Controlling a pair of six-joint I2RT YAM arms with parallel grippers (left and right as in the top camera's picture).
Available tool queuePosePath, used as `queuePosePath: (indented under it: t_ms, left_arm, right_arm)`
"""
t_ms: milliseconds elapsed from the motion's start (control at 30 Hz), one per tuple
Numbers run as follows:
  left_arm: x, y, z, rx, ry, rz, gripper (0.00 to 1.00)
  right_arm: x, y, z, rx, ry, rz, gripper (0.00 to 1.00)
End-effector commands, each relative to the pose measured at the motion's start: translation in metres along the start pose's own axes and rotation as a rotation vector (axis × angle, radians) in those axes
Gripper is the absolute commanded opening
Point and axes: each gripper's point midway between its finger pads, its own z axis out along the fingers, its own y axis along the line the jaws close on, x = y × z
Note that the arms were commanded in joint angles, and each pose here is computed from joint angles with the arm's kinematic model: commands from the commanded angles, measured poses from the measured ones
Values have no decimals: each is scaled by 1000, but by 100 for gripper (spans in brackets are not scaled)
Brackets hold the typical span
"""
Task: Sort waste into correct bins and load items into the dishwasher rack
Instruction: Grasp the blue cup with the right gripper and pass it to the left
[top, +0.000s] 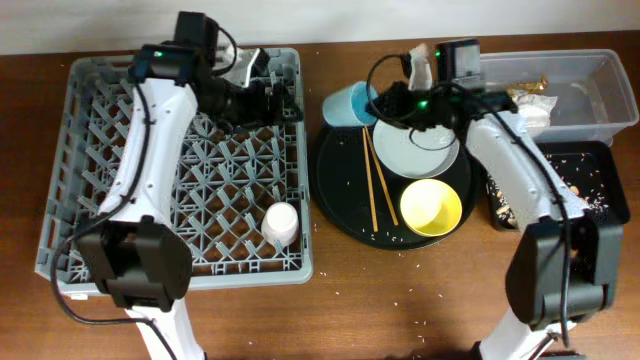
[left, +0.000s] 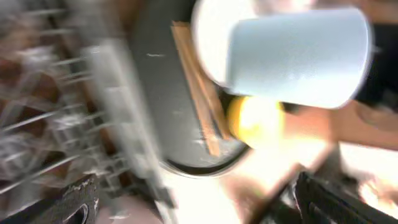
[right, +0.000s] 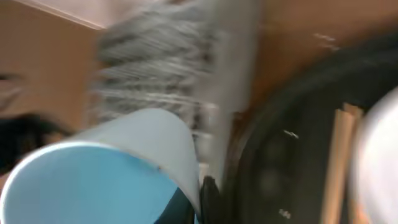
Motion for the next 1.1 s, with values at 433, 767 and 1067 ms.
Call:
queuePosePath:
  t_ms: [433,767,1067]
  left_arm:
    - [6,-80,-30,653,-132,314,99]
    - [12,-76,-29,637,-104,265,89]
    - [3,-64,-48,657,-164,237,81]
  right_arm:
    - [28,117,18,-466,119,-216,4]
    - [1,114,37,-392,6,-123,4]
    - [1,111,28,-424,32,-114,4]
